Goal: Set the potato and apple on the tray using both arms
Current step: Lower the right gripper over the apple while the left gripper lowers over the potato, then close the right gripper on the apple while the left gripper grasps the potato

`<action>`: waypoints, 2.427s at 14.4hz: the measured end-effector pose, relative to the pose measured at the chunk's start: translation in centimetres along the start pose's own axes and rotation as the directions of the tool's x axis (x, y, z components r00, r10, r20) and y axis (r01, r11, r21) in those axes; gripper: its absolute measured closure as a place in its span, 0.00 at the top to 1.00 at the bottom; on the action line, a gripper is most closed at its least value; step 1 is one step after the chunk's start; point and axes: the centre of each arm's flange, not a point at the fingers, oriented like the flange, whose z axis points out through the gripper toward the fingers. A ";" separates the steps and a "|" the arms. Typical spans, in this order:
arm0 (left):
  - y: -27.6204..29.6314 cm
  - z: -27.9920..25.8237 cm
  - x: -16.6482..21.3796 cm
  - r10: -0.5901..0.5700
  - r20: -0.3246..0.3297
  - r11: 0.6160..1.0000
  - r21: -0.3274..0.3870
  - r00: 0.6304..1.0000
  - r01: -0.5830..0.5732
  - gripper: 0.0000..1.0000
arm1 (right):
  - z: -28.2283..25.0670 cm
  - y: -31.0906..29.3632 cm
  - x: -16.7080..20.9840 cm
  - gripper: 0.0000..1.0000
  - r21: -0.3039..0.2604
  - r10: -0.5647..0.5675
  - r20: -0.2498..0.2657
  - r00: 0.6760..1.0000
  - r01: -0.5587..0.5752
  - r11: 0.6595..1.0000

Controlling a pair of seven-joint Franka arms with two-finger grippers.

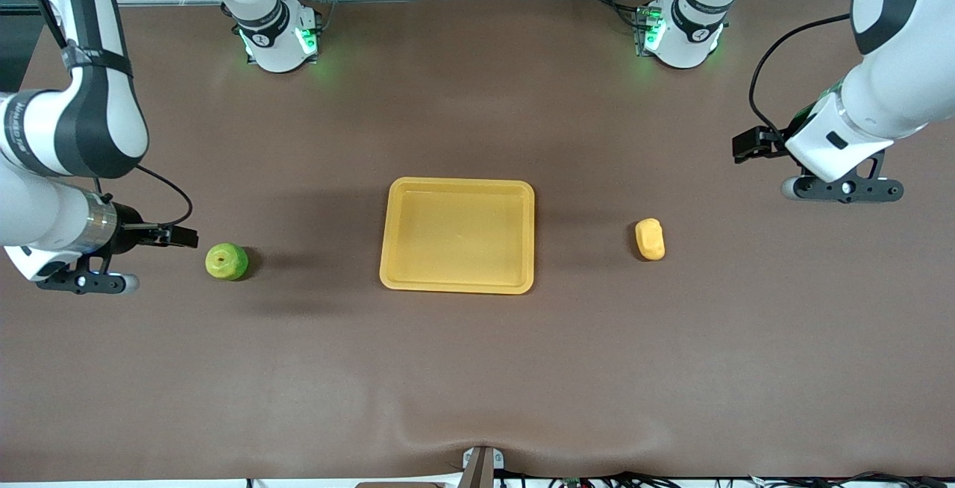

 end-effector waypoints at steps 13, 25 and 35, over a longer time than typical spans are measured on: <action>2.9 5.2 2.4 0.000 0.003 1.000 -0.005 1.000 0.000 1.00 | 9.1 1.5 3.6 1.00 0.052 -0.009 -0.014 1.000 0.009 0.999; 4.0 11.8 3.5 0.016 -0.072 1.000 -0.020 0.997 -0.017 1.00 | 18.0 3.2 2.7 1.00 0.052 -0.002 -0.052 0.999 0.005 0.999; 5.6 20.5 5.9 -0.126 -0.075 0.991 -0.056 0.989 0.122 1.00 | 20.5 3.5 1.4 1.00 0.048 -0.034 -0.027 0.999 0.036 0.998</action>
